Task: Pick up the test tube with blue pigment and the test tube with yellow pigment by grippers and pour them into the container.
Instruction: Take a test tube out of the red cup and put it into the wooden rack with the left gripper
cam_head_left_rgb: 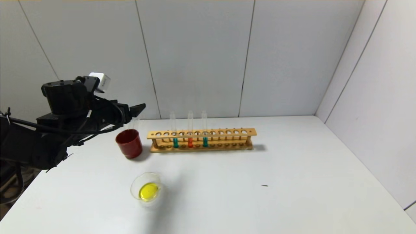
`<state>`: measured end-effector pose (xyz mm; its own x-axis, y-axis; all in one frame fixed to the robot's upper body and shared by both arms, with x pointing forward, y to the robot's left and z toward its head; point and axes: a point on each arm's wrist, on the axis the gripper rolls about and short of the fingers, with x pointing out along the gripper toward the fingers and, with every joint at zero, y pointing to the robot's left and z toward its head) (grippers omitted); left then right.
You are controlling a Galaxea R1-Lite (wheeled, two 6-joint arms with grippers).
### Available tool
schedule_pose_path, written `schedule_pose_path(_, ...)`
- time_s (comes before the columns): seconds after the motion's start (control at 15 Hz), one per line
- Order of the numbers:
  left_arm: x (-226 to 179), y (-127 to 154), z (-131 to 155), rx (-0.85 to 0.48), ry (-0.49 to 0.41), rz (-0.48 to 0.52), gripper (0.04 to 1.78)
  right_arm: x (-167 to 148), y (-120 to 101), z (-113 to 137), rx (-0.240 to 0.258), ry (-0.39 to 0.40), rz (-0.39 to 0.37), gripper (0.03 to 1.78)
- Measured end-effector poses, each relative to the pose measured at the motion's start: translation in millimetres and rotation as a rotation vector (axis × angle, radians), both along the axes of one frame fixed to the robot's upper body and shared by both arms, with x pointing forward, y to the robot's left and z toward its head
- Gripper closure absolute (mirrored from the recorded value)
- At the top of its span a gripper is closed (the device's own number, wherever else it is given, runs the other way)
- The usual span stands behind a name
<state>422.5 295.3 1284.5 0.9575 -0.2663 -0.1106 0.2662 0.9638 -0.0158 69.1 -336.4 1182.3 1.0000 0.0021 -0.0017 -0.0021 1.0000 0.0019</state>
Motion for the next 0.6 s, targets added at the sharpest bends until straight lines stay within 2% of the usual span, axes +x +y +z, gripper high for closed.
schedule_pose_path(0.33,-20,-38,1,0.0,0.007,-0.125,0.07,0,0,0,0.0,0.0,0.0,0.06)
schedule_pose_path(0.6,-14,-62,-11,0.008,0.036,-0.192,0.07,0,0,0,-0.001,0.0,0.0,0.06)
